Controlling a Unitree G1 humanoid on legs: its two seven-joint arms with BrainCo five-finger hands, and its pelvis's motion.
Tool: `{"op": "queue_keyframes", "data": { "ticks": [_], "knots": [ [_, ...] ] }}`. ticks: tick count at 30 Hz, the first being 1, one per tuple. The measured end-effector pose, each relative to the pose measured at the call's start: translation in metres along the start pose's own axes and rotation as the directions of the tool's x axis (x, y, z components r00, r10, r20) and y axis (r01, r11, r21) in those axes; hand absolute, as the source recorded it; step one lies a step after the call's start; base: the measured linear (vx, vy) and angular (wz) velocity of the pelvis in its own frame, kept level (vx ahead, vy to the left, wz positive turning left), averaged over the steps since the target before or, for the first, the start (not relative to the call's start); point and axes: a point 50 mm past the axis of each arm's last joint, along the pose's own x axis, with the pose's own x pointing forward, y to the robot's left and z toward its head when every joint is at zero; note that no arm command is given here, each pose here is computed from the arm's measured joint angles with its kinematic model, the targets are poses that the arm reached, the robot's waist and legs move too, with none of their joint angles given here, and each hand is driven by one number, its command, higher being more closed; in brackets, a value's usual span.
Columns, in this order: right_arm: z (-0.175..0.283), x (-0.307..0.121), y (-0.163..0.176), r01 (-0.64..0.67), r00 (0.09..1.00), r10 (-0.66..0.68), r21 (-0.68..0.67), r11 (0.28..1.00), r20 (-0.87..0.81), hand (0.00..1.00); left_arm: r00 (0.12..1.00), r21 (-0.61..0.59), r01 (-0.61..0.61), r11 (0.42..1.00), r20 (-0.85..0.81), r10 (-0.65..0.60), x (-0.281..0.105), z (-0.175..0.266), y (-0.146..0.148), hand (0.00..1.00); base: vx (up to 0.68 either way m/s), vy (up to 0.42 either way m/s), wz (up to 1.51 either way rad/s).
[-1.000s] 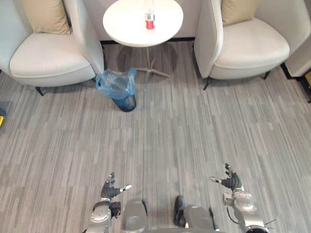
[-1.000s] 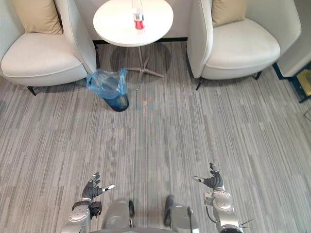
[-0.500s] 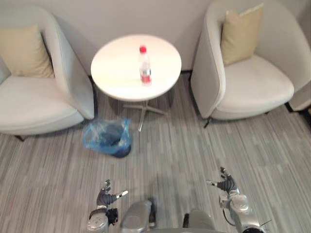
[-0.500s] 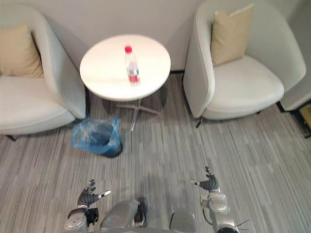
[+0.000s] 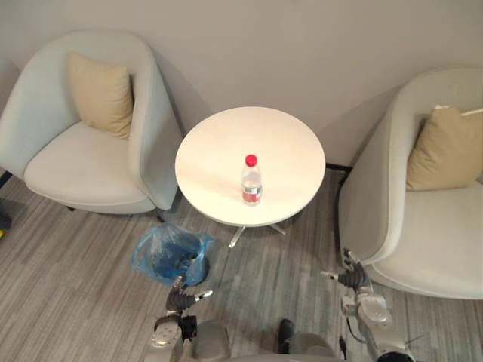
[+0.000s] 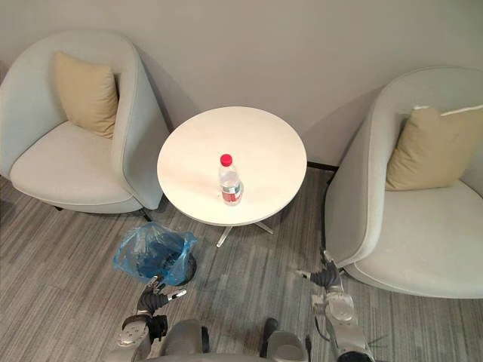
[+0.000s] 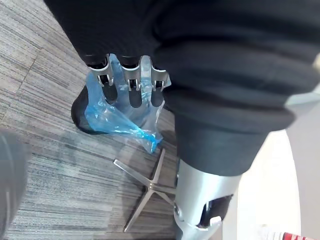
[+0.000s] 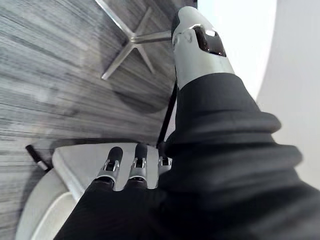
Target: Gather rubbish on tea table into small bin, then transfer packed bag to large trash can.
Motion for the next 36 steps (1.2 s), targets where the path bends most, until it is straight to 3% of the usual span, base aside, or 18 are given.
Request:
{"op": "queue_keyframes", "data": {
  "ticks": [3, 10, 18, 23, 24, 28, 36],
  "knots": [
    [0.023, -0.002, 0.001, 0.000, 0.993, 0.000, -0.004, 1.000, 0.119, 0.00, 0.999, 0.025, 0.002, 1.000, -0.032, -0.001, -0.003, -0.009, 0.002, 0.00, 0.12, 0.080, 0.06],
    [0.083, 0.008, 0.043, -0.107, 0.924, 0.157, -0.157, 0.982, 0.348, 0.00, 0.997, 0.092, 0.025, 0.995, -0.070, -0.018, -0.010, -0.023, 0.007, 0.00, 0.03, 0.026, -0.06],
    [0.156, 0.035, 0.071, -0.112, 0.841, 0.196, -0.192, 0.975, 0.505, 0.00, 0.999, 0.115, 0.048, 0.992, -0.022, -0.045, -0.005, -0.012, 0.001, 0.00, 0.02, -0.001, 0.18],
    [0.213, 0.052, 0.066, -0.046, 0.797, 0.139, -0.171, 0.984, 0.588, 0.00, 0.997, 0.088, 0.059, 0.994, 0.048, -0.064, 0.004, 0.007, -0.007, 0.00, -0.04, 0.017, 0.17],
    [0.220, 0.054, 0.064, -0.039, 0.790, 0.134, -0.169, 0.985, 0.599, 1.00, 0.997, 0.087, 0.058, 0.995, 0.050, -0.063, 0.004, 0.008, -0.007, 0.00, -0.04, 0.013, 0.31],
    [0.255, 0.056, 0.057, -0.002, 0.751, 0.105, -0.158, 0.988, 0.652, 1.00, 0.998, 0.071, 0.031, 0.997, 0.054, -0.035, 0.004, 0.009, -0.003, 0.00, -0.02, 0.016, 0.14],
    [0.263, 0.056, 0.056, 0.005, 0.743, 0.115, -0.177, 0.984, 0.659, 1.00, 0.998, 0.063, 0.014, 0.998, 0.053, -0.017, 0.004, 0.009, -0.002, 0.00, 0.02, 0.004, 0.19]
  ]
}}
